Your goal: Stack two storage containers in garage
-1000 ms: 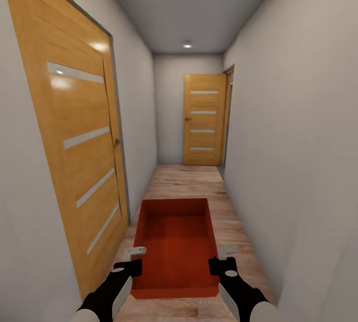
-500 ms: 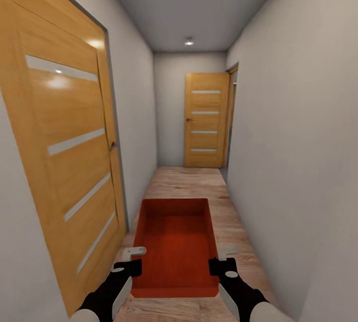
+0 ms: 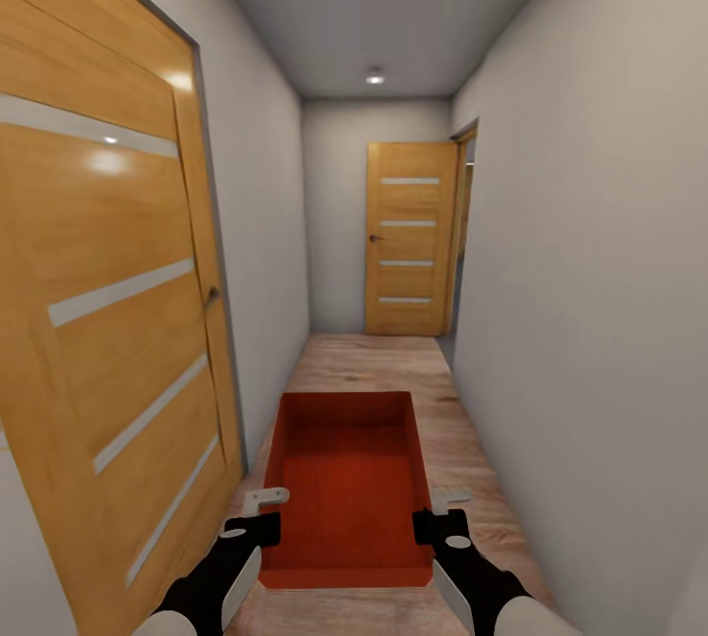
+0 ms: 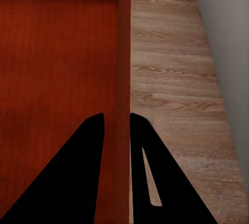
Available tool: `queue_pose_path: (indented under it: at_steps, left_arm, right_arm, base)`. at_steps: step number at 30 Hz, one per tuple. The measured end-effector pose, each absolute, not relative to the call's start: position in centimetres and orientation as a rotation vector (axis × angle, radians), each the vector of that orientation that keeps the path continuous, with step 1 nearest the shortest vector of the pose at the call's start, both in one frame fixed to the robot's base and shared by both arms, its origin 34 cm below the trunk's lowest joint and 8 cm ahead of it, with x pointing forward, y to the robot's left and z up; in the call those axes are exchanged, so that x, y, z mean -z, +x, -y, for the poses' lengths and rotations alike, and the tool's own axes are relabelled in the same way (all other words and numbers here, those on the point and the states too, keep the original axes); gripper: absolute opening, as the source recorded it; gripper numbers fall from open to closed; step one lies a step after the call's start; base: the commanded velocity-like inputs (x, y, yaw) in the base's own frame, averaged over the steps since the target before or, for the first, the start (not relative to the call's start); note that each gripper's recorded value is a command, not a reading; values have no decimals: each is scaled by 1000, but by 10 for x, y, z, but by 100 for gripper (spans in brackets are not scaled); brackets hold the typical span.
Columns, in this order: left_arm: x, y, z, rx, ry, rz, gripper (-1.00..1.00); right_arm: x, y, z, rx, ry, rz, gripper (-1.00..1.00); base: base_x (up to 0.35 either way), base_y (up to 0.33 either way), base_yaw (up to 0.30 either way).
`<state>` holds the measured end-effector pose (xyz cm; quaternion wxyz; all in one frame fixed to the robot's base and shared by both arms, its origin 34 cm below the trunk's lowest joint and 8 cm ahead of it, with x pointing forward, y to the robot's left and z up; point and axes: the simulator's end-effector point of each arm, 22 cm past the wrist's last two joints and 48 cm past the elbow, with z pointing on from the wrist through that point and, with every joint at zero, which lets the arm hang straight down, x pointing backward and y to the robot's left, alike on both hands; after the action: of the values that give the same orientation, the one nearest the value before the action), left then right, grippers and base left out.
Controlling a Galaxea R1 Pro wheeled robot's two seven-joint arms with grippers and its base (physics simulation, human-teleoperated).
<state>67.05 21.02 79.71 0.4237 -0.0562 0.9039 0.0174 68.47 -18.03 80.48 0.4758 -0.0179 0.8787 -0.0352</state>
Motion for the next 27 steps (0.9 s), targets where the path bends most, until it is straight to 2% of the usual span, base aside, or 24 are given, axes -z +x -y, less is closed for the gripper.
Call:
queue_pose_path:
  at_steps: [27]
  left_arm:
    - [-796,670,-210,-45,-141,-2264,-100]
  right_arm:
    - [-804,684,180,87,-45,-2150,-100]
  base:
    - [322,0,0]
